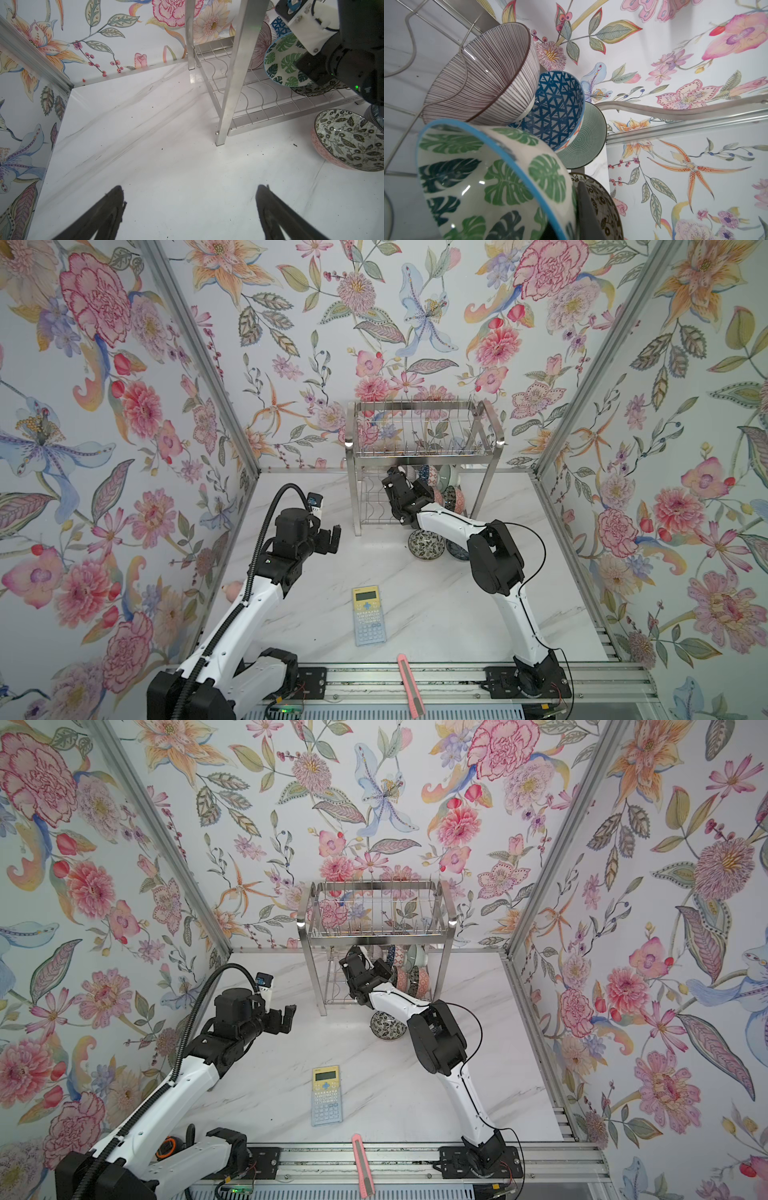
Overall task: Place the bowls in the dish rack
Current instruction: 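Lower the monstera bowl into a rack slot with the right gripper, then open the right gripper and withdraw it from the rack toward the table bowls, then move the left gripper onto the rim of the pink leaf-print bowl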
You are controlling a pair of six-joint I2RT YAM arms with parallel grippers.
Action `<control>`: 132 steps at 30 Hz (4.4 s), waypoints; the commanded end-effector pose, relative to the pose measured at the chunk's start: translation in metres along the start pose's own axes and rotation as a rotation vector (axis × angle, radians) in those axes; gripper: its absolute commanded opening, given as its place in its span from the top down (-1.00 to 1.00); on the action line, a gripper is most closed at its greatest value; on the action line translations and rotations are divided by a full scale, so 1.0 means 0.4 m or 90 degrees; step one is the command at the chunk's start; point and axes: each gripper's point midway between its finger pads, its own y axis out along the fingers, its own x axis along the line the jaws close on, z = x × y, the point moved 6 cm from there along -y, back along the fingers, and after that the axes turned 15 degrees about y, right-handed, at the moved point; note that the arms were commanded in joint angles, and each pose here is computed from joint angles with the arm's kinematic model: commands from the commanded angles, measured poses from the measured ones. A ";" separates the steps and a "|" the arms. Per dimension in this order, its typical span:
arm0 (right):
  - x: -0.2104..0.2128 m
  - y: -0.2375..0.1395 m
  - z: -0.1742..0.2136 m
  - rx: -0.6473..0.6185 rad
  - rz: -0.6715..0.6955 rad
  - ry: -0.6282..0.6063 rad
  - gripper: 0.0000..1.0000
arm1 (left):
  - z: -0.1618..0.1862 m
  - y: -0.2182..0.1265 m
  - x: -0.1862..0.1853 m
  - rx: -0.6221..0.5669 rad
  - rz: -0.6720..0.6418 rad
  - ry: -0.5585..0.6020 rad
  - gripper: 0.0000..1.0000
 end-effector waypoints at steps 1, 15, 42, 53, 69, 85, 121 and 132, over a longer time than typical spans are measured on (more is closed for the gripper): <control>-0.010 -0.002 -0.034 -0.018 0.024 0.030 1.00 | 0.005 -0.008 0.006 -0.008 -0.002 0.004 -0.99; 0.042 -0.017 0.000 -0.012 -0.017 0.026 0.81 | 0.004 -0.012 0.005 -0.011 -0.001 0.004 -0.99; 0.018 -0.074 -0.003 0.004 -0.138 0.079 -0.45 | 0.009 -0.004 0.003 -0.005 0.004 0.002 -0.99; -0.042 -0.149 -0.015 -0.006 -0.241 0.127 -0.99 | 0.015 0.006 0.001 0.007 0.006 0.002 -0.99; -0.207 -0.326 0.084 -0.036 -0.446 0.223 -0.98 | -0.034 -0.011 -0.002 -0.012 0.016 -0.017 -0.99; -0.602 -0.448 0.297 0.036 -0.356 0.280 -0.98 | -0.093 0.065 -0.223 0.011 0.057 0.037 -0.99; -0.638 -0.498 0.394 -0.003 -0.438 0.380 -0.98 | -0.061 0.257 -0.593 0.069 0.243 0.047 -0.98; -0.674 -0.495 0.395 -0.047 -0.381 0.414 -0.98 | -0.067 0.328 -0.577 0.080 0.237 0.003 -0.99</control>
